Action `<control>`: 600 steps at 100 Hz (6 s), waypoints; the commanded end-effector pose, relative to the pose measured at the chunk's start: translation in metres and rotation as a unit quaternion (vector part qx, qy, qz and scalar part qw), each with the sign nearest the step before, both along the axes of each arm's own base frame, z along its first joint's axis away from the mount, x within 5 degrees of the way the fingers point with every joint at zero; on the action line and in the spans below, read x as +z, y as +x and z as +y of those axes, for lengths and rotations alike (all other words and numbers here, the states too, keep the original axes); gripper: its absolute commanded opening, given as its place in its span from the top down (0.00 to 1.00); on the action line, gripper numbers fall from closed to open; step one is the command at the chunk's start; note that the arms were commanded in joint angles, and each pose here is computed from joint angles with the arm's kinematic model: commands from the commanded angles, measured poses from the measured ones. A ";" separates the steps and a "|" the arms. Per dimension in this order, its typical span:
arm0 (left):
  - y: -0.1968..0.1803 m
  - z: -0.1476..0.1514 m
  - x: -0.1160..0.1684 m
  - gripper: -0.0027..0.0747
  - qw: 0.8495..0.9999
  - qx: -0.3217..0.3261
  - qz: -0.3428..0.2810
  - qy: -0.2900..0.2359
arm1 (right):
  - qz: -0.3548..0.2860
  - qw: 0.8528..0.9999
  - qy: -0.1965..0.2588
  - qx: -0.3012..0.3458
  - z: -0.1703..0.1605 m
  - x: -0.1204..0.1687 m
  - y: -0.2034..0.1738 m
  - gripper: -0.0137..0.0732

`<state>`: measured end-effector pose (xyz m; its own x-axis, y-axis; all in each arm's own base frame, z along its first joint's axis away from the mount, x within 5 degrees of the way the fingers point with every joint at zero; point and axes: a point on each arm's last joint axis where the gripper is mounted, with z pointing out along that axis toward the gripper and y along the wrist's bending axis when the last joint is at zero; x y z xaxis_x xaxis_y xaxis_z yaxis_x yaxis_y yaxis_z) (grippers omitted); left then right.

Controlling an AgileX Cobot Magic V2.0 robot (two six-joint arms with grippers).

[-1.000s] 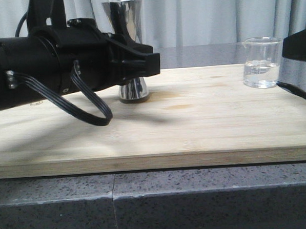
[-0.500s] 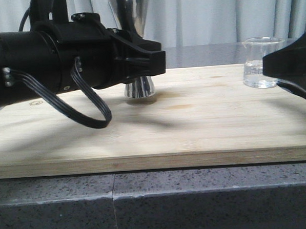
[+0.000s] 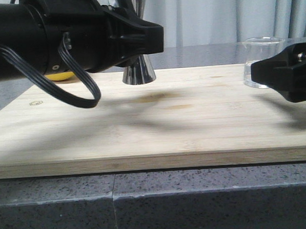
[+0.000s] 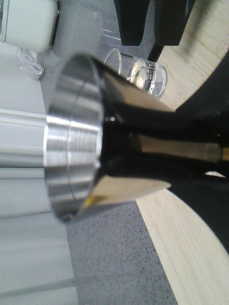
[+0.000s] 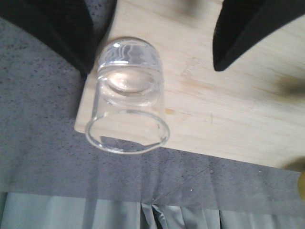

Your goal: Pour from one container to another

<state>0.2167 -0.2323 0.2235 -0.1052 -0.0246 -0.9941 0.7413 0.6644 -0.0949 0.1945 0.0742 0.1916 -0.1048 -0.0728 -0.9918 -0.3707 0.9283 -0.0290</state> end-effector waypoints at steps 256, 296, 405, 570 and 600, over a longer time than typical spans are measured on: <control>-0.010 -0.007 0.026 0.99 0.996 -0.062 -0.023 -0.060 | -0.188 0.982 0.006 0.035 0.018 0.087 0.043 0.57; -0.012 -0.009 0.028 0.99 0.995 -0.079 -0.015 -0.067 | -0.205 0.974 -0.069 0.061 0.026 0.145 0.049 0.57; -0.005 -0.020 0.046 0.99 0.994 -0.095 -0.010 -0.059 | -0.282 0.917 -0.236 0.154 0.056 0.181 0.045 0.57; -0.007 -0.021 0.046 0.99 0.993 -0.106 -0.014 -0.050 | -0.348 0.848 -0.333 0.223 0.066 0.176 0.035 0.57; -0.007 -0.021 0.046 0.99 0.993 -0.106 -0.014 -0.050 | -0.362 0.830 -0.363 0.218 0.066 0.176 0.036 0.57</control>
<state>0.2117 -0.2527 0.2370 -0.1683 0.0305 -0.9853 0.8491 0.5122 -0.1292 0.2377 0.1406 0.3430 0.6344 -0.5941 -0.4945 -0.3809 0.3164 -0.8688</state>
